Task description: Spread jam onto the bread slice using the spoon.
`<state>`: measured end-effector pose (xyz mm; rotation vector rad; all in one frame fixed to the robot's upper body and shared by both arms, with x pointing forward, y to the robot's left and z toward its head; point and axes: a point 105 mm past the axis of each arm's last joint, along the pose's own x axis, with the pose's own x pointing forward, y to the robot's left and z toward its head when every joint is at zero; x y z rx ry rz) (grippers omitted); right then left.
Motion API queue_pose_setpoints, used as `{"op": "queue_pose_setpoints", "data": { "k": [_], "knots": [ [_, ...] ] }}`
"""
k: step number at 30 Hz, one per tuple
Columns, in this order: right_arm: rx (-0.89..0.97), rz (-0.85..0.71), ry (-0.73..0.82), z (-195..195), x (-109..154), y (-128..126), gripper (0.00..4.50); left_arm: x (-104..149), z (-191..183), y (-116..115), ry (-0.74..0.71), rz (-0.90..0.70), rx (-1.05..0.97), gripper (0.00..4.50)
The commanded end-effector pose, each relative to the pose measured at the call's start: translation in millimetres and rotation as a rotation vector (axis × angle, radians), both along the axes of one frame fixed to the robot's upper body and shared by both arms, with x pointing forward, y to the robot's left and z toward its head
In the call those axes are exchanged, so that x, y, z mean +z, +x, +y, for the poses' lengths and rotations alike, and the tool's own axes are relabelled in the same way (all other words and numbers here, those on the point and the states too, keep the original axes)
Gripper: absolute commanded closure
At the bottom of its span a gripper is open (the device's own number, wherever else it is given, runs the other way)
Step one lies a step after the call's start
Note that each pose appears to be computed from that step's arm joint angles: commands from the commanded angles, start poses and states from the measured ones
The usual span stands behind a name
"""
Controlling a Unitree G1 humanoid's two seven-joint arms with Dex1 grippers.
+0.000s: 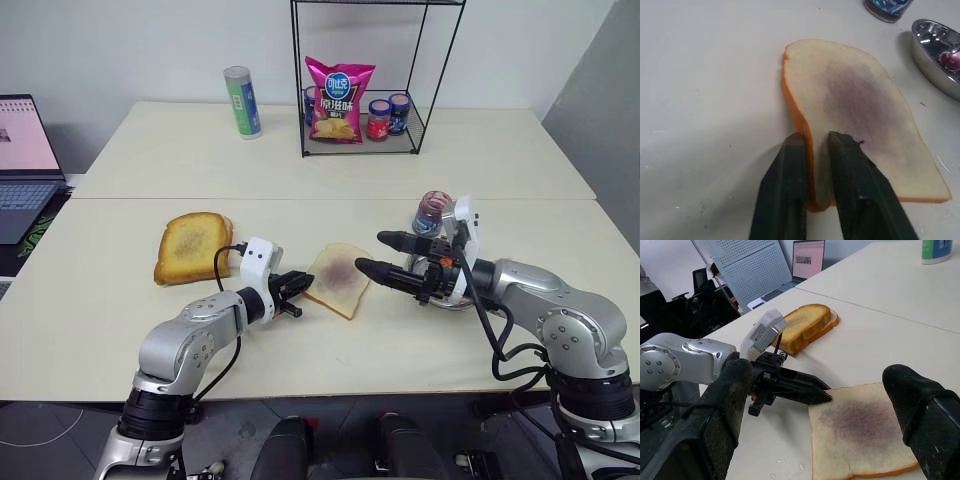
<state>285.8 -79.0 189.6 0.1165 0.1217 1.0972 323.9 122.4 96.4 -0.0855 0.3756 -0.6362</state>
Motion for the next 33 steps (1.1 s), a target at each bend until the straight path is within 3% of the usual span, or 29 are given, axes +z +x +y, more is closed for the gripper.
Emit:
{"op": "queue_pose_setpoints", "data": {
  "k": [1,6,10,15,22,27,33],
  "knots": [
    [-0.03,-0.051,0.025,-3,10,4,0.0,19,5,6,-0.011,-0.071,0.019,2.78],
    [-0.044,-0.049,0.025,-6,8,6,0.0,26,14,4,0.022,-0.094,0.024,1.82],
    [-0.087,-0.035,0.033,-15,6,8,0.0,46,22,-1,0.089,-0.177,-0.04,0.89],
    [-0.147,0.009,0.028,-32,-4,2,0.0,72,12,-17,0.181,-0.287,-0.274,0.02],
    [-0.271,0.075,0.026,-61,-18,-6,0.0,92,-15,-32,0.169,-0.332,-0.51,0.02],
    [-0.533,0.224,0.258,-95,-34,-27,0.0,95,-49,-43,0.133,-0.358,-0.688,0.02],
    [-0.703,0.315,0.334,-119,-49,-42,0.0,89,-70,-37,0.111,-0.387,-0.73,0.02]
  ]
}}
